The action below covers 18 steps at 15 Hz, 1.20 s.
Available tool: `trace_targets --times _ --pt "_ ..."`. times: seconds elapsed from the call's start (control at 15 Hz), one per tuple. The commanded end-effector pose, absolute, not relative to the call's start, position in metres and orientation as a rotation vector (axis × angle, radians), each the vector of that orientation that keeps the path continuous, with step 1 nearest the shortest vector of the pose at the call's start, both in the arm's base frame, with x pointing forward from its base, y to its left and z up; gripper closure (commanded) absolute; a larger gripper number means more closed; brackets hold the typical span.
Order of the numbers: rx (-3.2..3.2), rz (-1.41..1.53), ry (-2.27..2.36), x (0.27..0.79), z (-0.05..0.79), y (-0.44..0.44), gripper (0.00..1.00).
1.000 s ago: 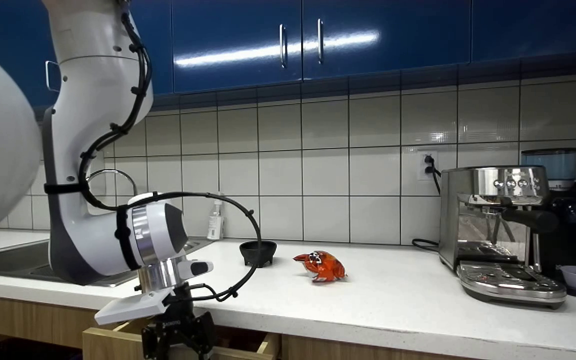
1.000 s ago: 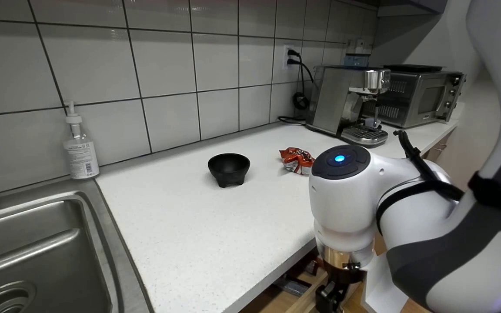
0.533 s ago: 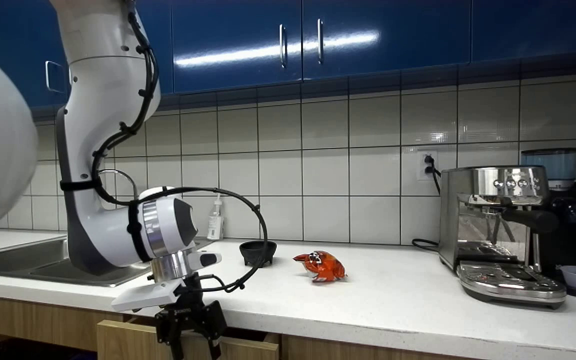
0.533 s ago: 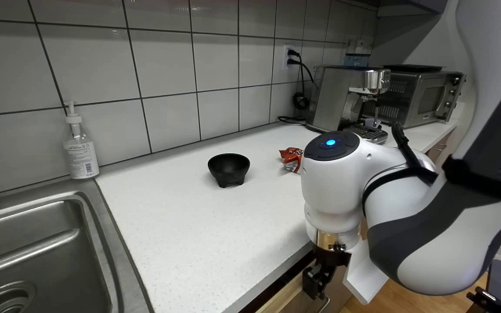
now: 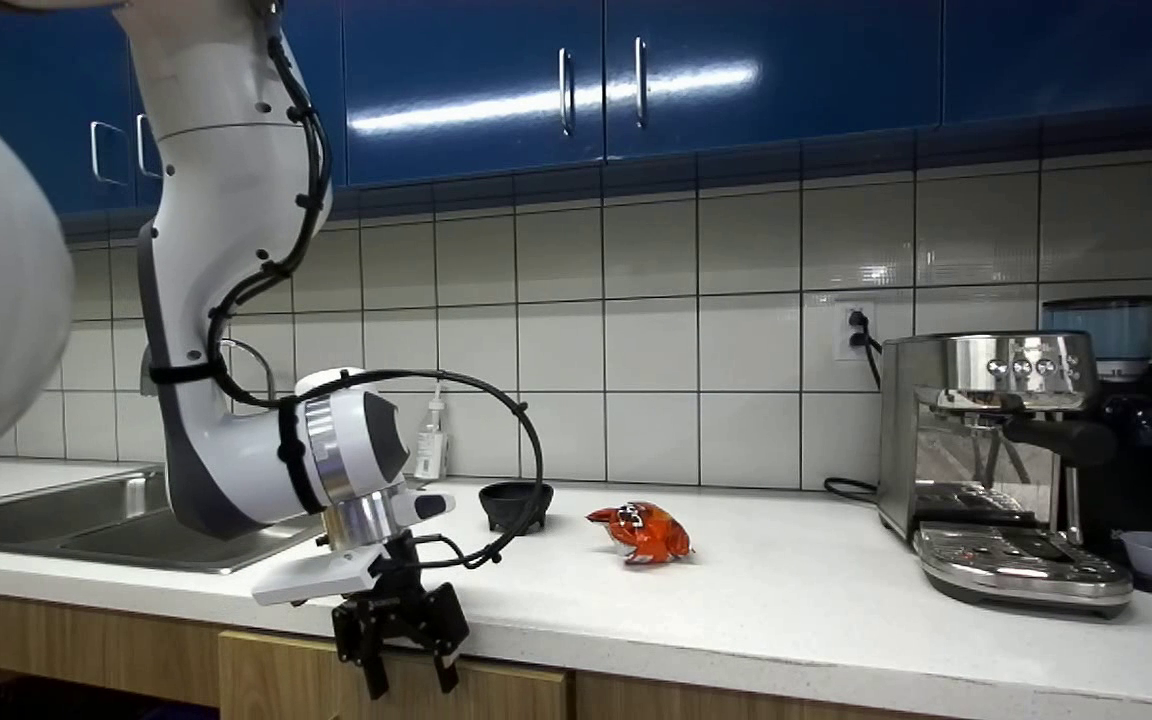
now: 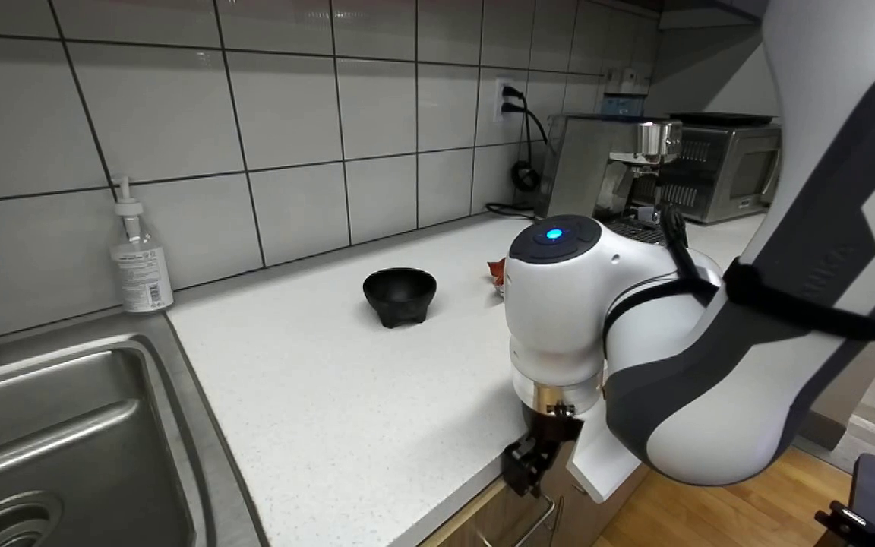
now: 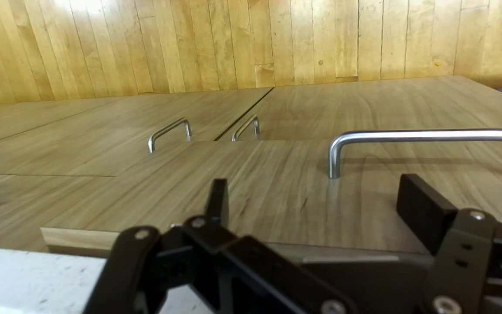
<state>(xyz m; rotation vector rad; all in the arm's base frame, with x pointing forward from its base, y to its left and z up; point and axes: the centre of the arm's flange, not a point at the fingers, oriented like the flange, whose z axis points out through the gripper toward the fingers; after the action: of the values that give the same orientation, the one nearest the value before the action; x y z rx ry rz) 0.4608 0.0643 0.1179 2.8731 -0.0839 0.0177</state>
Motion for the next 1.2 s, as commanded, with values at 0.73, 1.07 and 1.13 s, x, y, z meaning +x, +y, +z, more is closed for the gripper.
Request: trace_targets --times 0.73,1.07,1.13 --pt "2.894 0.048 -0.018 0.46 0.14 0.065 0.0" --pt "2.919 0.047 0.072 0.429 0.176 0.068 0.0" --pt "2.928 0.046 0.089 0.421 0.184 0.068 0.0"
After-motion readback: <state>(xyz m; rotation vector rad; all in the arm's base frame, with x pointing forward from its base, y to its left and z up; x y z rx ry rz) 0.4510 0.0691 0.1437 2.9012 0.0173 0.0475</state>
